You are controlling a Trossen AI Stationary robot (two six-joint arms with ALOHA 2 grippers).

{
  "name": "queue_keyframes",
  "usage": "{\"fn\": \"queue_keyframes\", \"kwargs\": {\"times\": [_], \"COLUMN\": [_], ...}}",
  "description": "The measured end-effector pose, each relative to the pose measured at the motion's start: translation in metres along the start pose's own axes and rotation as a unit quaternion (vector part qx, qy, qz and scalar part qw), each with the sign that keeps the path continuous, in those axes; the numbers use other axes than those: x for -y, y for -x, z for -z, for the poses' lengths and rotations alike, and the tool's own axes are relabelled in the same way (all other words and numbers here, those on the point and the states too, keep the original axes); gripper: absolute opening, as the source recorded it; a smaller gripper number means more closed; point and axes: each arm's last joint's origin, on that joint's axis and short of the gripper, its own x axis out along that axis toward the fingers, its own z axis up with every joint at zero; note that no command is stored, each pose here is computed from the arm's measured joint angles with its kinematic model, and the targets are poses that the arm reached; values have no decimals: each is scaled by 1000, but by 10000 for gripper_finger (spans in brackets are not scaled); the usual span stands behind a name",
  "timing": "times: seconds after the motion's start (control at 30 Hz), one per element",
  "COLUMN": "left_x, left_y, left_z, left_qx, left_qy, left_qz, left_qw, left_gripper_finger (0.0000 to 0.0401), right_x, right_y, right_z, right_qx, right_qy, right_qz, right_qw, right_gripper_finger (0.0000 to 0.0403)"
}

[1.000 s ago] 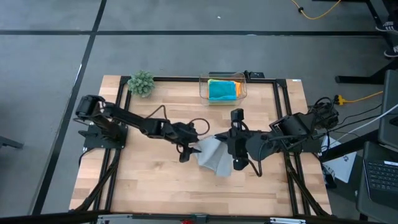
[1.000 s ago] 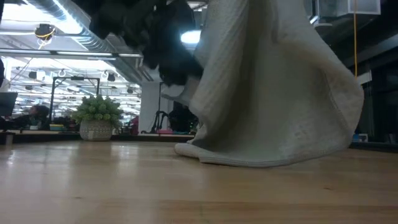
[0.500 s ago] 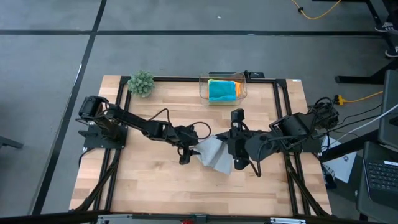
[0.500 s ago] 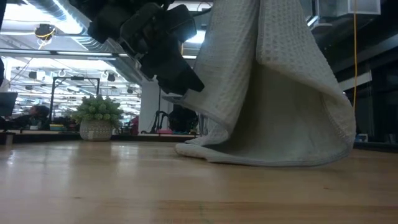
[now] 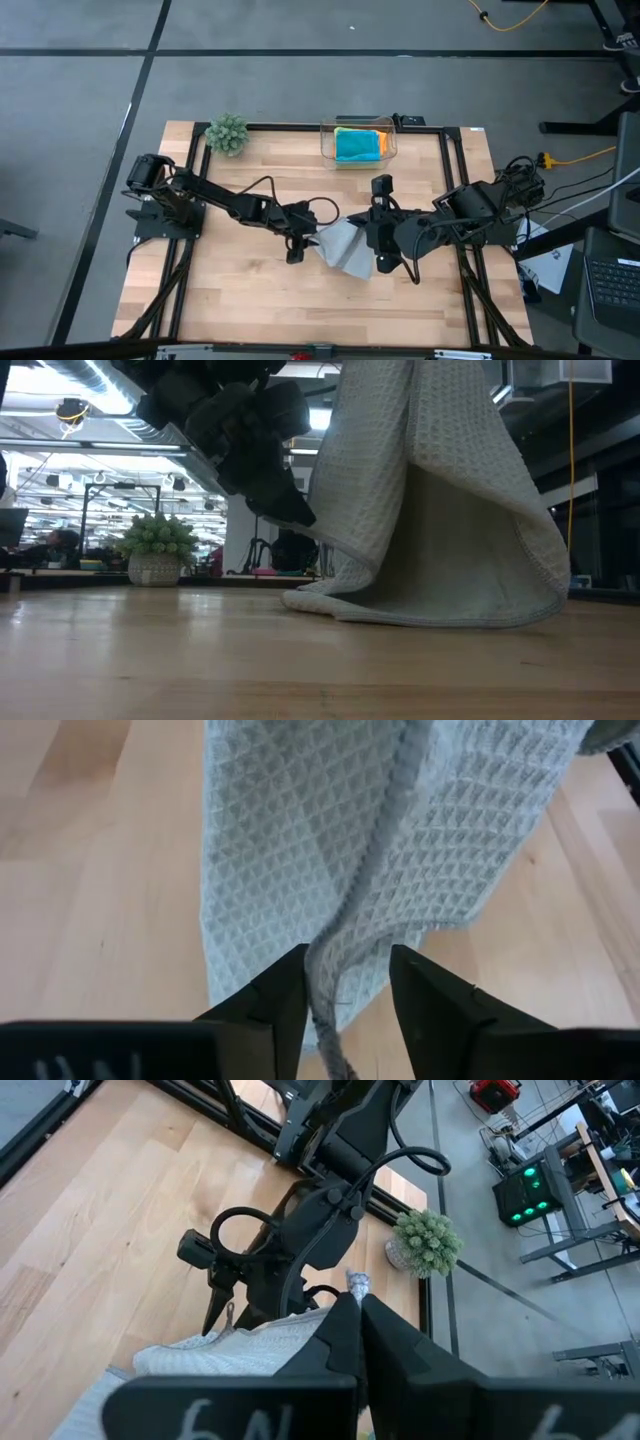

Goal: Fold microfiber towels
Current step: Fold the gray microfiber cloth

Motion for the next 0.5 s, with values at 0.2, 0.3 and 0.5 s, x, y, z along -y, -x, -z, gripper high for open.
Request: {"fn": "queue_keyframes", "kwargs": {"times": [0.2,0.3,0.5], "left_x": [0,1,8], "left_y": [0,0,0], "left_z": [0,0,2], "left_qx": [2,2,-1], "left_qy": [-5,-6,-23], "left_qz": [-10,-11,-11], "left_qw": [1000,1000,1000], "left_gripper_finger": [100,56,4], "right_x": [0,0,-1], "right_y": [0,0,0], "right_z": [0,0,3], "right_qx": [0,-1,-14], "right_qy": [0,1,6], "right_qz": [0,0,-3], "right_qw": [1000,1000,1000], "right_gripper_finger": [3,3,3]}}
